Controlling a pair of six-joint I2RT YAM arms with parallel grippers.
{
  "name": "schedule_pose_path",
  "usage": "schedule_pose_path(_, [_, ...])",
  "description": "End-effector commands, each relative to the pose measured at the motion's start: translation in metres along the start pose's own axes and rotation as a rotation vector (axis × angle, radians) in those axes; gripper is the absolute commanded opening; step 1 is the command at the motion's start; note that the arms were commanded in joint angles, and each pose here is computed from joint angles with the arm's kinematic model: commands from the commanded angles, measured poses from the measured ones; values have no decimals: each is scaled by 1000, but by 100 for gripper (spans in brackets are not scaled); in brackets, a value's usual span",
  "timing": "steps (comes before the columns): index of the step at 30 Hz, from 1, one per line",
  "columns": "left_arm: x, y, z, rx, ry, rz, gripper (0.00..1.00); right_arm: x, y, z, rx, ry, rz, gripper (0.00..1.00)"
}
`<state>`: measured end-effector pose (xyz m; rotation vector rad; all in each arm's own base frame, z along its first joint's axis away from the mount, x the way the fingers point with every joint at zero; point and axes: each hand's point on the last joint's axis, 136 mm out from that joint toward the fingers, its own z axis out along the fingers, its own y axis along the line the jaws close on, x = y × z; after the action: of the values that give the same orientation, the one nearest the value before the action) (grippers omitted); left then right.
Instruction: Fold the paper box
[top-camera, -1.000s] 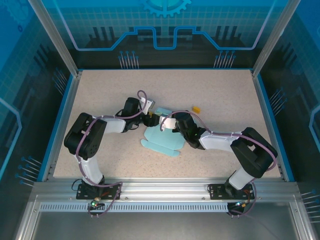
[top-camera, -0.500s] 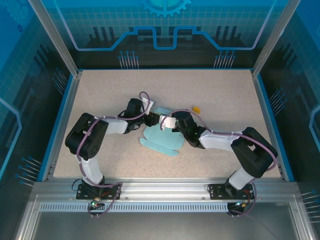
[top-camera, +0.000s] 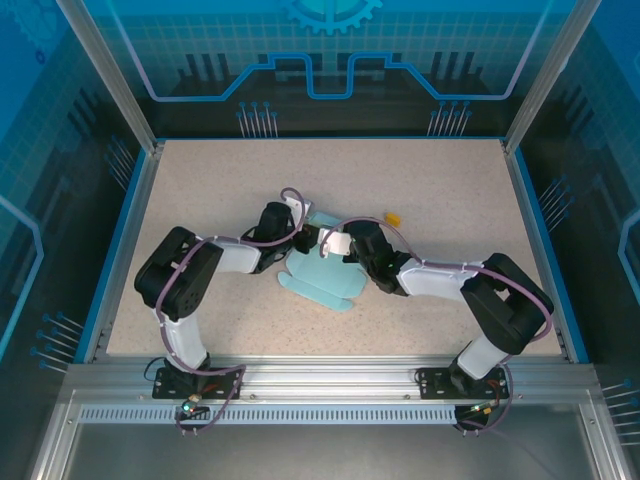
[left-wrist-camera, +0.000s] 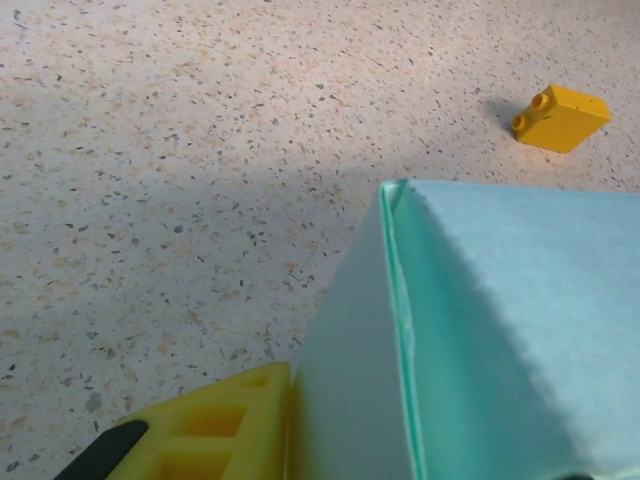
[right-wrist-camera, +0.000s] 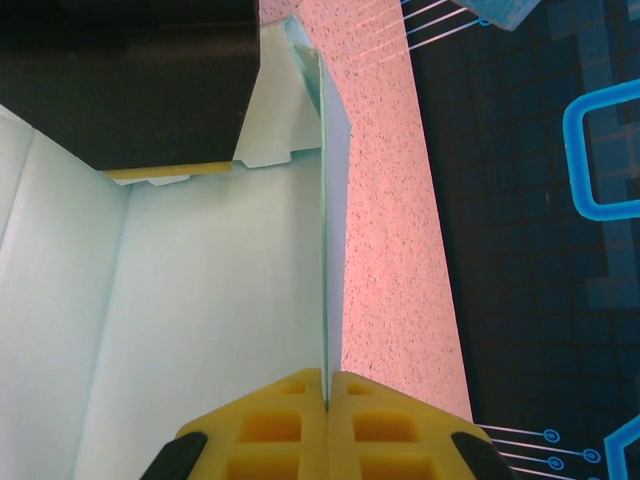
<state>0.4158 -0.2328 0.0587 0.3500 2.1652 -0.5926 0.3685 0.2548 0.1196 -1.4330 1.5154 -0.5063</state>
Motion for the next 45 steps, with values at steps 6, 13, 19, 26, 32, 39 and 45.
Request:
schedule_pose_path(6, [16, 62, 3, -304, 4, -240, 19, -9, 32, -3, -104, -34, -5, 0])
schedule_pose_path(13, [17, 76, -2, -421, 19, -271, 16, -9, 36, -5, -109, -35, 0, 0])
schedule_pose_path(19, [17, 88, -11, -511, 15, -297, 14, -11, 37, -5, -111, -39, 8, 0])
schedule_pose_path(26, [12, 74, -7, -441, -9, -221, 18, -9, 34, -5, -100, -30, 25, 0])
schedule_pose_path(32, [5, 50, -7, -288, -48, -128, 26, -4, 25, -5, -86, -16, 49, 0])
schedule_pose_path(39, [3, 35, -13, -204, -65, -67, 36, 1, 20, -5, -74, 1, 54, 0])
schedule_pose_path(45, [3, 26, -20, -138, -85, -48, 44, 3, 18, -5, -75, 9, 57, 0])
